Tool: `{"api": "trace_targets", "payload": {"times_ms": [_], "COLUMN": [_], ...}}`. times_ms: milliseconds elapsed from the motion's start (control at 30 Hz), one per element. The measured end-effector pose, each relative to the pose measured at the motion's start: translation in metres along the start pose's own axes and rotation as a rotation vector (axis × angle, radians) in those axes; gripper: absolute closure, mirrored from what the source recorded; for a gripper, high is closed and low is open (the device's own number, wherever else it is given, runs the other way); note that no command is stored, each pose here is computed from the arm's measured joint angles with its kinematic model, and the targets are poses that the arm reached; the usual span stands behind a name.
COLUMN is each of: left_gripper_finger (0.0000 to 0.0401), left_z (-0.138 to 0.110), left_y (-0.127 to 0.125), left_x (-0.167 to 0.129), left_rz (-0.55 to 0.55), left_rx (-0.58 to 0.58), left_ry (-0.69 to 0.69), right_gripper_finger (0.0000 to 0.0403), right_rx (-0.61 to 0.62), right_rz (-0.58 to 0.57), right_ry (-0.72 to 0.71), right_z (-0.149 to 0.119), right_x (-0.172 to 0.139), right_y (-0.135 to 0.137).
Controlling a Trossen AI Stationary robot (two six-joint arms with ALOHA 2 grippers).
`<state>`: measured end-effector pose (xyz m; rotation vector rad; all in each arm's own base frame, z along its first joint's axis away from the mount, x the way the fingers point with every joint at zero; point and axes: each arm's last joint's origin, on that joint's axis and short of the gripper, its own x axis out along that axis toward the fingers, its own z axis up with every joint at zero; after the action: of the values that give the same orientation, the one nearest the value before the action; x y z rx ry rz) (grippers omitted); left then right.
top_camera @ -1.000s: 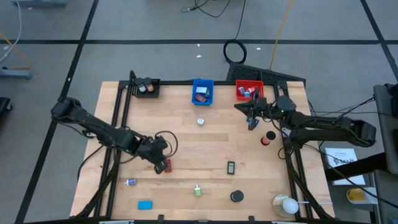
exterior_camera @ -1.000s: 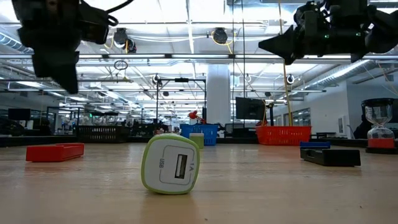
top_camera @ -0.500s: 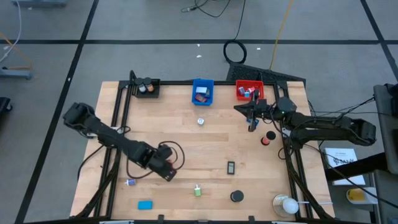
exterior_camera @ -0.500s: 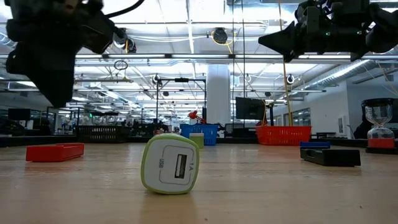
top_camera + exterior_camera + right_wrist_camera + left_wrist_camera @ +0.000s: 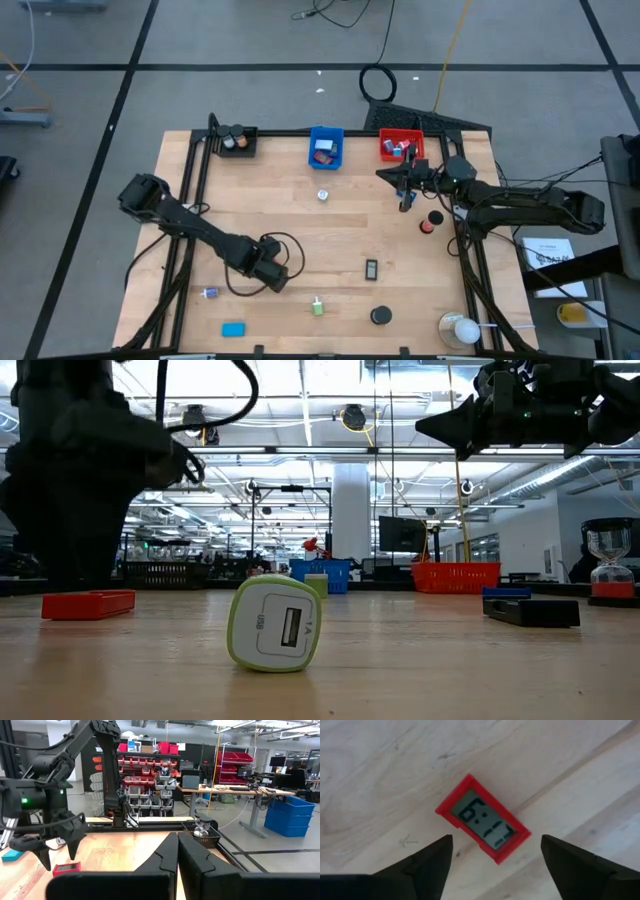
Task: Pick & Place Office items
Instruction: Put the red digital clock into the blue basket
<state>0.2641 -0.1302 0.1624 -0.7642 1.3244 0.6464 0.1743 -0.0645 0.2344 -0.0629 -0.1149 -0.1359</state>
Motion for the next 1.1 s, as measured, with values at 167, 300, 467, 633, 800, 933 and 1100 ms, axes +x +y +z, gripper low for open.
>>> {"api": "trace_targets", "payload": {"times_ms": [167, 300, 467, 633, 800, 933, 1100], "left_gripper_finger": [0.0072, 0.0086, 0.0139, 0.0202, 0.0225, 0.0194, 0.0124], "left_z": [0.002, 0.003, 0.002, -0.002, 0.000, 0.001, 0.002], "left_y": [0.000, 0.000, 0.009, 0.018, 0.019, 0.019, 0.019], "left_x": [0.010, 0.012, 0.012, 0.007, 0.002, 0.001, 0.001], "left_rz": [0.033, 0.043, 0.121, 0.206, 0.199, 0.201, 0.208], "left_rx": [0.026, 0.059, 0.084, 0.108, 0.119, 0.150, 0.189], "left_ry": [0.006, 0.020, 0.077, 0.102, 0.053, 0.023, 0.001], "right_gripper_finger": [0.0403, 0.0403, 0.0403, 0.0403, 0.0403, 0.0403, 0.0403], "right_rx": [0.000, 0.000, 0.000, 0.000, 0.000, 0.002, 0.004], "right_rz": [0.000, 0.000, 0.000, 0.000, 0.000, 0.000, 0.000], "right_ry": [0.000, 0.000, 0.001, 0.001, 0.000, 0.002, 0.003], "right_z": [0.000, 0.000, 0.000, 0.000, 0.000, 0.000, 0.000], "right_x": [0.000, 0.000, 0.000, 0.000, 0.000, 0.000, 0.000], "right_y": [0.000, 0.000, 0.000, 0.000, 0.000, 0.000, 0.000]}}
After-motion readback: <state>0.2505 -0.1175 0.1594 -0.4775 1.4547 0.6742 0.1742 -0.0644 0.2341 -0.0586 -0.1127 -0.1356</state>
